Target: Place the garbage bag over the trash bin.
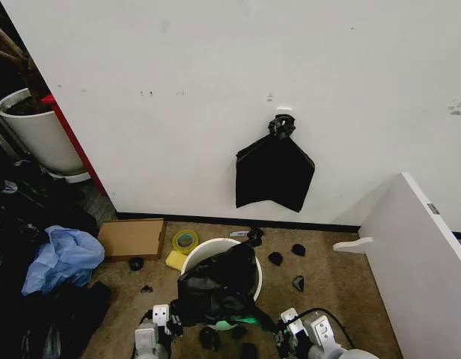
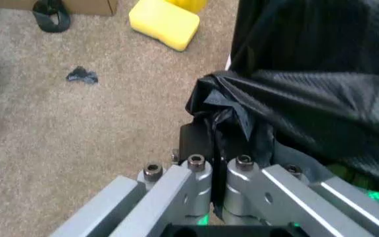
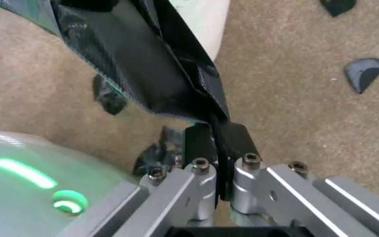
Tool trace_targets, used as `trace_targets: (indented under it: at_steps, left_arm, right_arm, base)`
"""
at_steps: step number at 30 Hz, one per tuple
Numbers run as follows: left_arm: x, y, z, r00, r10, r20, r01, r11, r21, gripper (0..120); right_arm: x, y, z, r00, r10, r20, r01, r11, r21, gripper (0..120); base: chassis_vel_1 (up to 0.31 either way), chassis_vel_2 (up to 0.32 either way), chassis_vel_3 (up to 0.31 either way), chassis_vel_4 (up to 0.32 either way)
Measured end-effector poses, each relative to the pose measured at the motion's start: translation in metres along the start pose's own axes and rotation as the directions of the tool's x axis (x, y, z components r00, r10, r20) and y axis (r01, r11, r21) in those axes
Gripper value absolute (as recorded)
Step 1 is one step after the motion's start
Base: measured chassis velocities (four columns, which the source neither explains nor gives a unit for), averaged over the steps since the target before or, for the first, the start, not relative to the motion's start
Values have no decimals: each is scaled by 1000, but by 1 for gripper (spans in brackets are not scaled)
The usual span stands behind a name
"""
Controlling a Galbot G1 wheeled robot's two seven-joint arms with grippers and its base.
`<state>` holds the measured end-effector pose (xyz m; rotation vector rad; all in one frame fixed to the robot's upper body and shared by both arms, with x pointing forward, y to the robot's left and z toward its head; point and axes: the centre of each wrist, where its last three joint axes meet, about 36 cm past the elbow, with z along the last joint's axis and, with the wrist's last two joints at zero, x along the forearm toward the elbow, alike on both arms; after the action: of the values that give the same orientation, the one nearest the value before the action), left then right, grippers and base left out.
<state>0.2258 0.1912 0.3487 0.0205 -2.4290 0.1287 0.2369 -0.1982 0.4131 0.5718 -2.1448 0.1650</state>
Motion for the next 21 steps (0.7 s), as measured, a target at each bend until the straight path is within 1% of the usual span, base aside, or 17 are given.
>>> trace_targets:
  at_steps: [2,4,6,7,9,10,11,12,13,14,15,16,17,18,20,21]
  left_arm:
    - [1,1,0,1000,0,7,0,1000,2,0]
    - [6,4,-6,999,-1,32,1,1000,5,0]
    - [13,8,-13,997,3,76,-3,1000,0,0]
    - [13,8,-13,997,3,76,-3,1000,0,0]
    - [20,11,-19,988,13,153,-11,1000,-16,0]
    - [22,14,-21,976,24,215,-18,999,-27,0]
    - [23,19,-24,958,42,284,-31,999,-43,0]
    - [23,22,-24,943,57,329,-41,998,-55,0]
    - [22,29,-27,905,91,414,-61,994,-85,0]
    - [21,34,-27,877,111,468,-67,992,-110,0]
    - [21,34,-27,877,111,468,-67,992,-110,0]
    - [18,40,-28,843,126,524,-62,989,-137,4]
    - [13,46,-28,810,137,569,-54,985,-161,16]
    - [11,48,-28,800,147,582,-59,984,-168,19]
    - [10,49,-27,781,187,595,-95,979,-182,27]
    - [9,50,-27,776,201,598,-109,976,-186,31]
  right_arm:
    - [0,0,2,1000,6,8,-6,1000,3,0]
    - [8,5,2,999,4,48,-5,1000,11,0]
    - [20,11,0,996,-5,94,4,1000,20,0]
    - [20,11,0,996,-5,94,4,1000,20,0]
    - [33,18,-5,988,-26,152,24,1000,15,0]
    - [40,22,-8,980,-41,196,41,999,5,0]
    - [46,25,-10,969,-59,240,62,998,-5,0]
    - [50,28,-12,958,-77,277,84,996,-14,0]
    - [56,31,-15,929,-110,353,129,991,-31,0]
    - [60,33,-17,899,-138,415,170,985,-40,0]
    - [60,33,-17,899,-138,415,170,985,-40,0]
    - [62,34,-20,820,-198,536,256,966,-35,0]
    - [63,32,-26,688,-256,679,347,938,2,0]
    - [62,31,-30,637,-270,722,375,927,15,0]
    - [61,29,-36,568,-281,774,409,912,31,0]
    - [61,29,-36,557,-283,781,414,910,34,0]
  base:
    - [0,0,0,0]
    - [0,0,0,0]
    - [0,0,0,0]
    - [0,0,0,0]
    - [0,0,0,0]
    - [0,0,0,0]
    - [0,0,0,0]
    - [0,0,0,0]
    - [0,0,0,0]
    - [0,0,0,0]
    - [0,0,0,0]
    - [0,0,0,0]
    - [0,0,0,0]
    - [0,0,0,0]
    - [0,0,0,0]
    - [0,0,0,0]
